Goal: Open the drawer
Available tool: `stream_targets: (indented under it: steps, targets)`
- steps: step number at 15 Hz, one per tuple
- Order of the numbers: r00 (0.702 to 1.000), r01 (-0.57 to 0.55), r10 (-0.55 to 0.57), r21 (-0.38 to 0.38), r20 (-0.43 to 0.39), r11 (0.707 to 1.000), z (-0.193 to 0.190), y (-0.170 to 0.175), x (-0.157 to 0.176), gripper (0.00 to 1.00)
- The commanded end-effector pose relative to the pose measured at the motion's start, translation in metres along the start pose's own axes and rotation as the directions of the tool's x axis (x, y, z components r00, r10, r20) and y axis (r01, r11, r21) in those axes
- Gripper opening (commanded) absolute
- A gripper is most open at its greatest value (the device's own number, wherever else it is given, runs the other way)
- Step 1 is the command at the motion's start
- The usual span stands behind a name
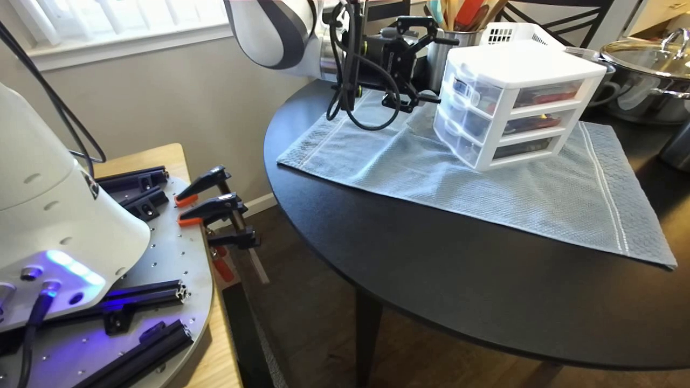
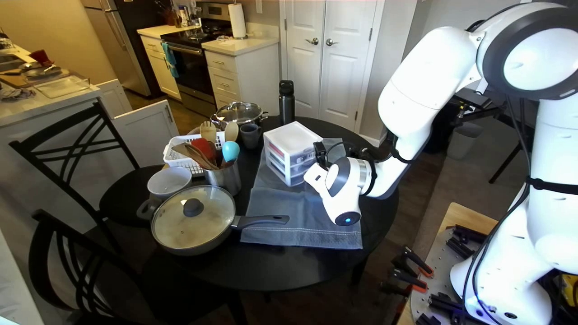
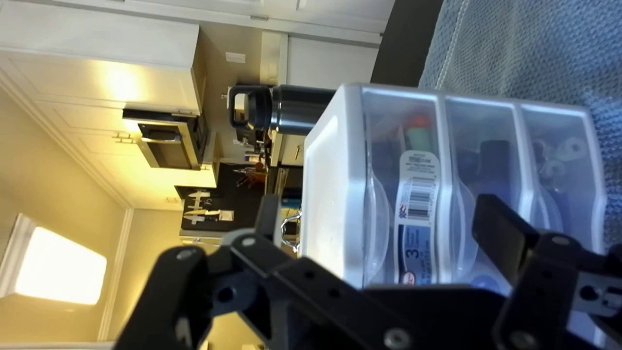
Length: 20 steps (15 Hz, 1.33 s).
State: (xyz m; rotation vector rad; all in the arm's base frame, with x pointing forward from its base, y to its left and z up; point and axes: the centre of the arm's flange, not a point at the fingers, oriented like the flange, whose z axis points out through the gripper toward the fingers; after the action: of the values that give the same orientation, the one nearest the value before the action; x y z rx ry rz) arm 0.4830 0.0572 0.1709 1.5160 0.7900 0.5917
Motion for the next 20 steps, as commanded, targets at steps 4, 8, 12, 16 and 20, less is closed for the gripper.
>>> stream_targets:
  steps: [4, 8, 12, 16, 20]
  targets:
    - [0.994, 0.002, -0.008, -0.053, -0.106, 0.999, 0.008, 0.001, 0.009, 1.00]
    - [0.993, 0.014, -0.021, -0.054, -0.119, 0.998, 0.017, -0.001, 0.009, 0.73]
    - [0.992, 0.022, -0.027, -0.050, -0.121, 0.999, 0.020, -0.007, 0.011, 0.47]
    - [0.993, 0.034, -0.039, -0.045, -0.112, 0.998, 0.024, -0.017, 0.010, 0.20]
    - [0.995, 0.035, -0.039, -0.039, -0.096, 0.999, 0.029, -0.019, 0.011, 0.01]
